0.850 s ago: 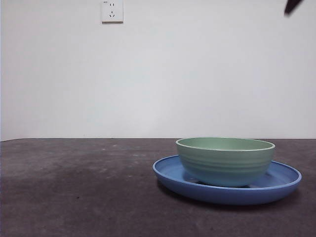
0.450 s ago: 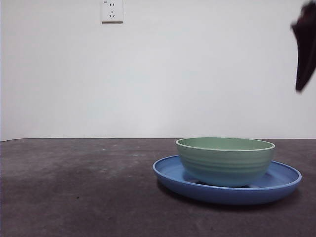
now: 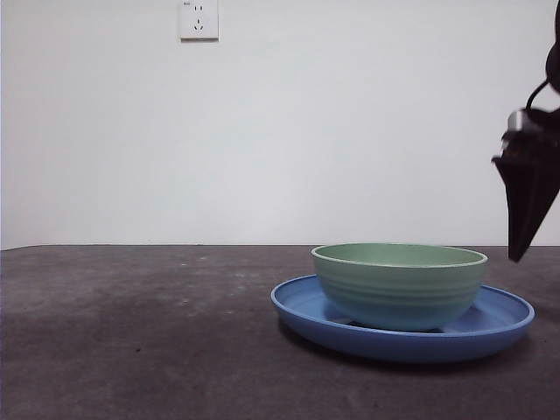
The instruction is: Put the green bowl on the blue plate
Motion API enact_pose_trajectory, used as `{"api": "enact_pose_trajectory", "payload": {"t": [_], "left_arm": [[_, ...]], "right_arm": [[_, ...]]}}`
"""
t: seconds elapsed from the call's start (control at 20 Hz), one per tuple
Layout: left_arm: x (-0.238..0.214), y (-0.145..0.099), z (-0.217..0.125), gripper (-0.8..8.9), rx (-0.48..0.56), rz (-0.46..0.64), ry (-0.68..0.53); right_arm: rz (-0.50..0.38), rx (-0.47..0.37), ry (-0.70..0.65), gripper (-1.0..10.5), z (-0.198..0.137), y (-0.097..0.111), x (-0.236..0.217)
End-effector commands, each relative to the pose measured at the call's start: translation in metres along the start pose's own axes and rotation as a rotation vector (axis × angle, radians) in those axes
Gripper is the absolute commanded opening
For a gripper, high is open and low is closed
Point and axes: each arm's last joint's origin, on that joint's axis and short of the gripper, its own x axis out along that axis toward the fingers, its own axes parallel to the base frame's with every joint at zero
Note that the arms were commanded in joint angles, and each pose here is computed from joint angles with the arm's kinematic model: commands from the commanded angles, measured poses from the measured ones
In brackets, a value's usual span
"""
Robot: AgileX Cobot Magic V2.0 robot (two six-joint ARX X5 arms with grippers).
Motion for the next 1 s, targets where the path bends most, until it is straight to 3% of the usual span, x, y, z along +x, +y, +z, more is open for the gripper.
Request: {"api": "enact_pose_trajectory", "payload": {"t": [0.05,0.3,0.75,1.0], "left_arm": [[-0.001,-0.002,0.004,7.55,0.002,-0.011,-0.017],[-0.001,-0.002,0.004,7.55,0.005,-0.012,-0.021],[-0.001,-0.002,0.004,7.55,0.005,-0.012,-0.023],[-0.001,-0.002,0.004,7.55,0.001,-0.012,-0.023]], "right_arm": [[0.011,-0.035,0.012,4.1,0.007,-0.001,0.009],[0.113,-0.069,0.004,3.2,0.013,0.003,0.022],[0.160,-0.144,0.040,1.8,0.016,0.017,0.045],[0.158,-0.139,0.084,1.3,0.015,0.016,0.059]]}}
